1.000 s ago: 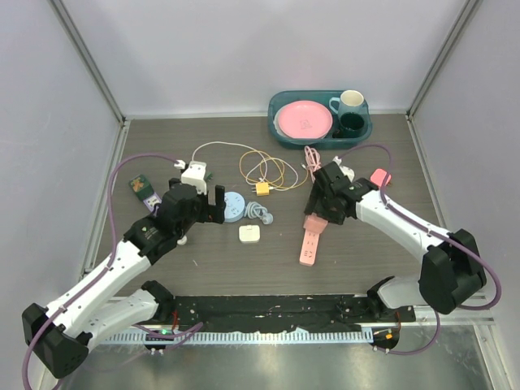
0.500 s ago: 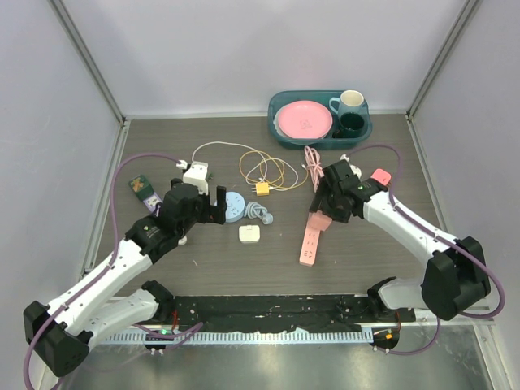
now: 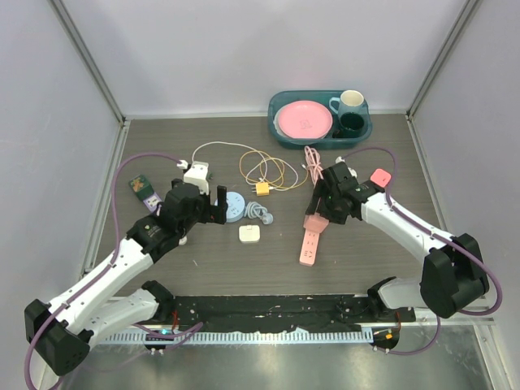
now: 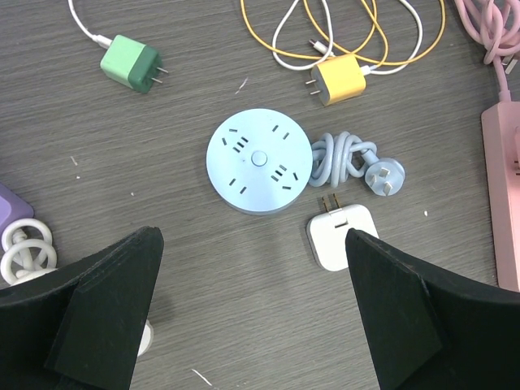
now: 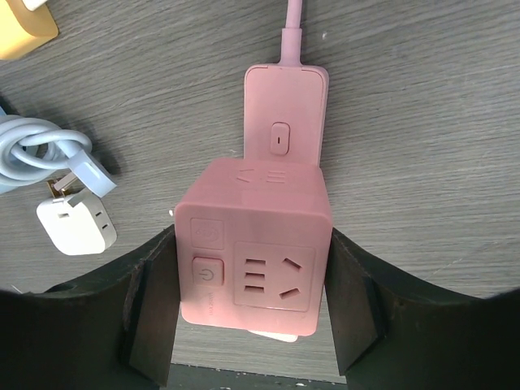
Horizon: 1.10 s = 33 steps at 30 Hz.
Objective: Insert the plug
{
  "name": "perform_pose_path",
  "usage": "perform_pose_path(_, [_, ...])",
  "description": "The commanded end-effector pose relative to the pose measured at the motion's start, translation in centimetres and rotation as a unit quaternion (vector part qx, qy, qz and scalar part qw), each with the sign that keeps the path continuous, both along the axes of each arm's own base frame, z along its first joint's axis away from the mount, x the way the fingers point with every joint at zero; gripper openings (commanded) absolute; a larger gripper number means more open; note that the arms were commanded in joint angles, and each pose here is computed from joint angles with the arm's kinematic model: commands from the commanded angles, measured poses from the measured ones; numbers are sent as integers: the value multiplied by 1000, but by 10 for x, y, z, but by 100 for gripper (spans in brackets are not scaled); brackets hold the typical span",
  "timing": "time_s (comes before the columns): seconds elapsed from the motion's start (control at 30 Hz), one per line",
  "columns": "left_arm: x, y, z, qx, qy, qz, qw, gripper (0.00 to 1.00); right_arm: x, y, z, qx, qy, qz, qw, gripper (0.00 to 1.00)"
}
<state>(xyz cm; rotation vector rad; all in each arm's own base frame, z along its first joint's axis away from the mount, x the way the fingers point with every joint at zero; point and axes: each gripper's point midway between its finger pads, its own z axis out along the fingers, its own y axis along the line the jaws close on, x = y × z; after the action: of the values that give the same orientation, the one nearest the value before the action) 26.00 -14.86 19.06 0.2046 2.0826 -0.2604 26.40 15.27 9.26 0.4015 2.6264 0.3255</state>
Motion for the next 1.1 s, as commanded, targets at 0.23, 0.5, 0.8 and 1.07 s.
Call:
perform_pose_path(0.23, [5, -5, 8, -10, -13, -2, 1000, 100, 0, -9, 0, -29, 2, 9, 1000, 1])
perform_pose_path(0.5, [5, -6, 6, -9, -10, -3, 1000, 100, 0, -12, 3, -35, -1, 9, 999, 1])
perform_pose_path(0.8, [6, -7, 4, -9, -9, -4, 1000, 100, -1, -16, 4, -46, 1, 8, 999, 1])
perform_pose_path(1.07, [6, -8, 2, -8, -6, -6, 1000, 100, -11, -7, -20, -22, 24, 22, 999, 1])
